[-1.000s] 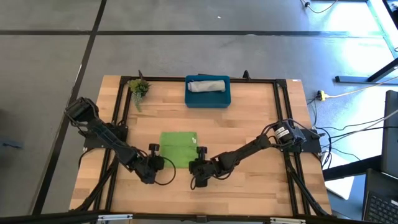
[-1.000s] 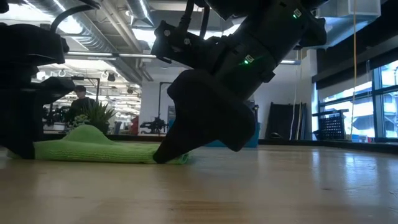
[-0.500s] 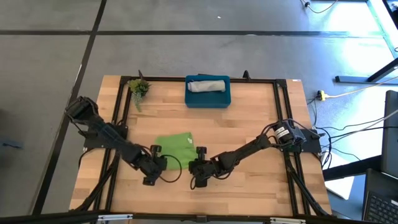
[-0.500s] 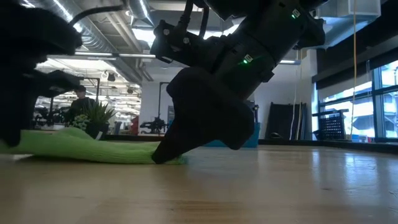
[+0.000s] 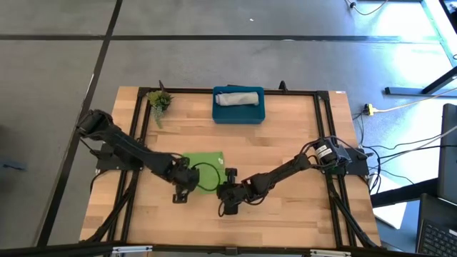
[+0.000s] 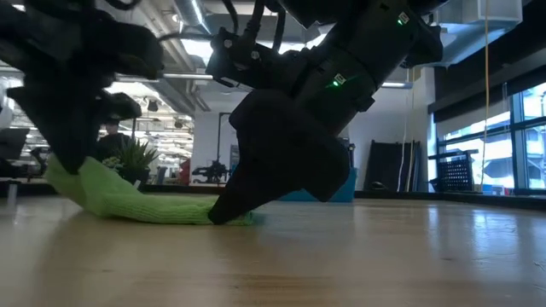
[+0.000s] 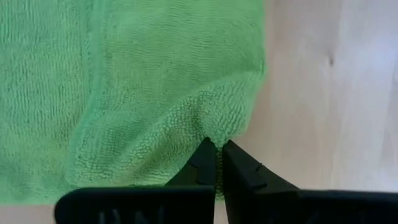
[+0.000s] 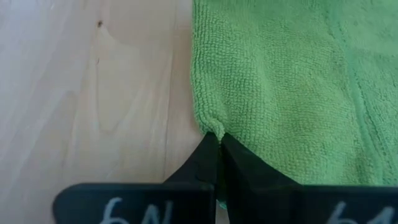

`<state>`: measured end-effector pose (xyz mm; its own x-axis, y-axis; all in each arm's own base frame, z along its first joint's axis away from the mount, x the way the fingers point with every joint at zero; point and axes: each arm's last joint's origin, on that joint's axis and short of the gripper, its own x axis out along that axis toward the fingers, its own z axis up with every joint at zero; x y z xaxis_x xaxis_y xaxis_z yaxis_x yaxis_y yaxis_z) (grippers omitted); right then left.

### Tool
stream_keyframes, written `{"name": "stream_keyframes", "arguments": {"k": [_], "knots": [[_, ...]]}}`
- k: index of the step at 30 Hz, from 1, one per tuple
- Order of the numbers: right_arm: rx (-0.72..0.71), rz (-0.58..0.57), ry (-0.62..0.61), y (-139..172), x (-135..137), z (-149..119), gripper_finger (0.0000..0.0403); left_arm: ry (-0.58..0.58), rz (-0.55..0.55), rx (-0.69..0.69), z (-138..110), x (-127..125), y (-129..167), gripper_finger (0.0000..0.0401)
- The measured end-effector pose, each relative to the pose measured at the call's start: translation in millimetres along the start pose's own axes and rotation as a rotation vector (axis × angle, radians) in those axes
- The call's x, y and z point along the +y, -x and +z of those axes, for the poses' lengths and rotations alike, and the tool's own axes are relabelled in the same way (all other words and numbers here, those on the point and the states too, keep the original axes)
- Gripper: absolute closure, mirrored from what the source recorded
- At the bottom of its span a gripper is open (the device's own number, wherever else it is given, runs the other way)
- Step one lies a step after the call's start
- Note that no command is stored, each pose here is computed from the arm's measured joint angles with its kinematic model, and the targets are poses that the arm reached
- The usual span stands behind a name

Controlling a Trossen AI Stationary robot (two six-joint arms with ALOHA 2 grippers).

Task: Roll microfiber towels into tight, uniform cylinder then place into a basket
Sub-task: Roll the green microfiber cloth

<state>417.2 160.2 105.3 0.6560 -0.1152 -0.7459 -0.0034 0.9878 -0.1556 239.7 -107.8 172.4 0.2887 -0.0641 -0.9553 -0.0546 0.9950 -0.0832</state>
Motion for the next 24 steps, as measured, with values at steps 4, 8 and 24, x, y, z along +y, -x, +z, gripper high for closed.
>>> {"name": "stream_keyframes", "arguments": {"k": [4,8,24], "knots": [[0.0,0.0,0.001,0.0,0.0,0.0,0.0393,0.03,0.014,-0.004,6.6,13.5,-0.7,0.04],[0.0,0.0,0.001,-0.1,-0.2,0.0,0.0393,0.022,0.028,-0.008,11.0,23.6,-1.0,0.04],[0.001,0.005,0.001,0.1,-0.1,0.0,0.0393,0.028,0.202,-0.066,21.7,52.0,-0.3,0.04]]}}
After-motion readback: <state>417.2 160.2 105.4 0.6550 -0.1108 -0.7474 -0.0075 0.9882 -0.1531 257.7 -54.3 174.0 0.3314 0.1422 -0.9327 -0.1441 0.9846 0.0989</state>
